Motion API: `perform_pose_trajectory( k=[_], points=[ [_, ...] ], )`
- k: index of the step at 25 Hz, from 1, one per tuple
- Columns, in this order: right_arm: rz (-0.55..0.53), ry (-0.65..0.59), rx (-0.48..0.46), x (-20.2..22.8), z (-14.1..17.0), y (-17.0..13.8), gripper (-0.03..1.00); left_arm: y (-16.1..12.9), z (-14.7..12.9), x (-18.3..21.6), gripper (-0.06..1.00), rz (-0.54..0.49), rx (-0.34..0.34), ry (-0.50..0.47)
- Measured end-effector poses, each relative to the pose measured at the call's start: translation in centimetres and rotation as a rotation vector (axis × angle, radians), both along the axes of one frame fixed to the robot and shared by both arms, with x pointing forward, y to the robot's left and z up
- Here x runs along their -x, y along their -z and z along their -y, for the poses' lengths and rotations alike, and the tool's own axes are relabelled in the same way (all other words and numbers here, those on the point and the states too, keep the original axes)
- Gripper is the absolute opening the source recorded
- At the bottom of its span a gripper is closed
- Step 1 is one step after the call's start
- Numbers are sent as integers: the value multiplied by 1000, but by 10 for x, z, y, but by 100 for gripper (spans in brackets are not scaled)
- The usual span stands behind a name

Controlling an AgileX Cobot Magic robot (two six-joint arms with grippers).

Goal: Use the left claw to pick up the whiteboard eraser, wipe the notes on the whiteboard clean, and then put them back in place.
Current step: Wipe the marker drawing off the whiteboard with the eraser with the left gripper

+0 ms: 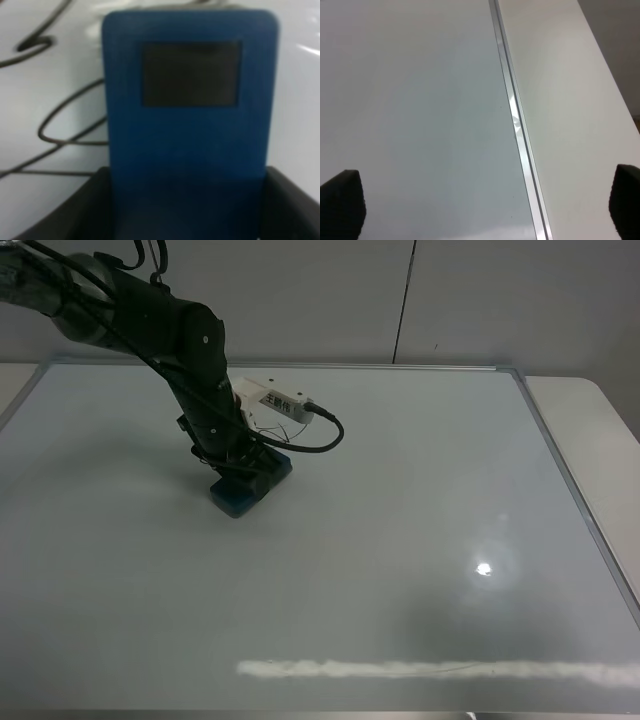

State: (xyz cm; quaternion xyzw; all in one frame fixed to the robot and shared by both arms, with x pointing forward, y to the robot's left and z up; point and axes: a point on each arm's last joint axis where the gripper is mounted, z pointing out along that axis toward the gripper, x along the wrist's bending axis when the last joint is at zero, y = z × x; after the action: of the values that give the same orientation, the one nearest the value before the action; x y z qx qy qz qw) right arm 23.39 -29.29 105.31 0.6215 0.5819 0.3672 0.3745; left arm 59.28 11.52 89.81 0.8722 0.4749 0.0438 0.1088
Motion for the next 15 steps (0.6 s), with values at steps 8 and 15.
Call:
perform_pose_trajectory(
  k=[8, 15],
  points=[
    [0, 0, 0, 0, 0, 0, 97, -2, -66, -33, 56, 65, 10, -148],
    [0, 0, 0, 0, 0, 0, 97, -1, -79, -38, 56, 79, -1, -156]
  ],
)
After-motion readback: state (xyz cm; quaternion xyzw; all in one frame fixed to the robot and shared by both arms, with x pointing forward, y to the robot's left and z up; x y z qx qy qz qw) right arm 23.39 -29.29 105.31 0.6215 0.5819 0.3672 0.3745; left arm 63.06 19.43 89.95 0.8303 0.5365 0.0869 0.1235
